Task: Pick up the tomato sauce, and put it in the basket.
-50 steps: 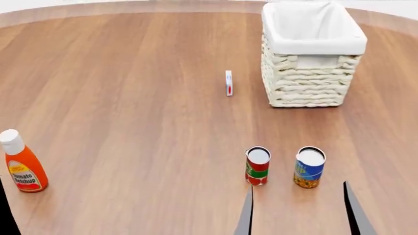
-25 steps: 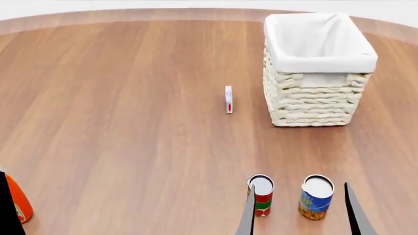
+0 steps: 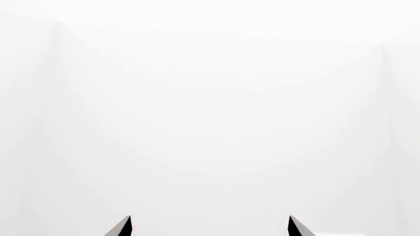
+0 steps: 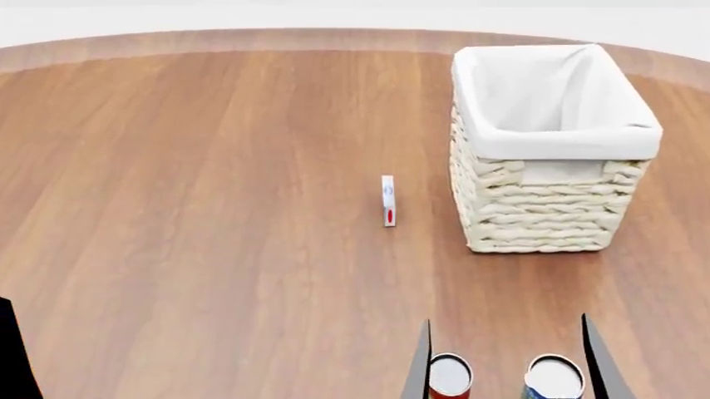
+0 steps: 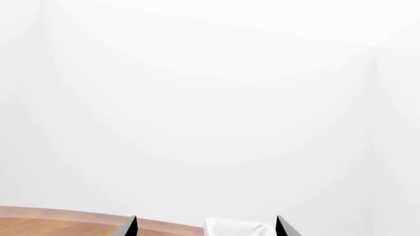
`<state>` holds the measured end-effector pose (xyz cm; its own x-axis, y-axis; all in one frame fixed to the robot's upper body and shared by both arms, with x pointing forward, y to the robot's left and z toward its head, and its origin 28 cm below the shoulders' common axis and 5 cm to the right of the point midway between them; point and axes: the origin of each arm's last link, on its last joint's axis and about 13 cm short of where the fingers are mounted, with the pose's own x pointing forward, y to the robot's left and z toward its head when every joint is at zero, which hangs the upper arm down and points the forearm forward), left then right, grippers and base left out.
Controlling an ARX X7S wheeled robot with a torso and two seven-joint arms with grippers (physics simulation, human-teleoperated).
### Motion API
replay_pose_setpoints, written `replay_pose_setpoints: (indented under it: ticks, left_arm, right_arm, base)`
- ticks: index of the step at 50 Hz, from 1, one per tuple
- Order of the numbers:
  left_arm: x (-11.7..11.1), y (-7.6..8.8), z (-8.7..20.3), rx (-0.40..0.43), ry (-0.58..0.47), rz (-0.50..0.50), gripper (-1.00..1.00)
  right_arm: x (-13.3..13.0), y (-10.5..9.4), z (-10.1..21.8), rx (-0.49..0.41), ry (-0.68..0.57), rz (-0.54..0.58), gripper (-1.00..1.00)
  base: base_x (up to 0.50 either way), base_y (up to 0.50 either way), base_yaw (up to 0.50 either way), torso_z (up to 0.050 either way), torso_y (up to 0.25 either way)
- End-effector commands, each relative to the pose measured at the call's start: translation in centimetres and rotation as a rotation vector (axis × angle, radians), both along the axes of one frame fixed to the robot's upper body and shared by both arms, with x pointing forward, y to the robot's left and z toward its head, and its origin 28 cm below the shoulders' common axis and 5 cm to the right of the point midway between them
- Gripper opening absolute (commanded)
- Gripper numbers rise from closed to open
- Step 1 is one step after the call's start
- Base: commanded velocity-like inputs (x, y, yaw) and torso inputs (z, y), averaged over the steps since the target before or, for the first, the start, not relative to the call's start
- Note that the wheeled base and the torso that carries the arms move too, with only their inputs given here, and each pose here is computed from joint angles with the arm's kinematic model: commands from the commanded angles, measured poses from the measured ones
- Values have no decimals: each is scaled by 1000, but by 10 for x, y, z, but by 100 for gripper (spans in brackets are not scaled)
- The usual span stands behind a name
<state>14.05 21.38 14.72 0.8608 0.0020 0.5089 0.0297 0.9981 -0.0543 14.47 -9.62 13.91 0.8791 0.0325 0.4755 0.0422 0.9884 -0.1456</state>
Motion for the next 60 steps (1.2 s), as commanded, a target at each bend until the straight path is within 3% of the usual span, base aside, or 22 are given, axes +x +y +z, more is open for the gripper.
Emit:
replay_pose_setpoints:
  ticks: [1, 60]
  left_arm:
    - [1, 0, -1, -3, 3, -2, 100]
    - [4, 1, -6, -4, 21, 1, 100]
  right_arm:
    - [1, 0, 0, -2, 3, -2, 100]
    - [4, 3, -3, -2, 9, 8, 100]
  base:
    - [258, 0, 0, 0, 0]
    - [257, 0, 0, 0, 0]
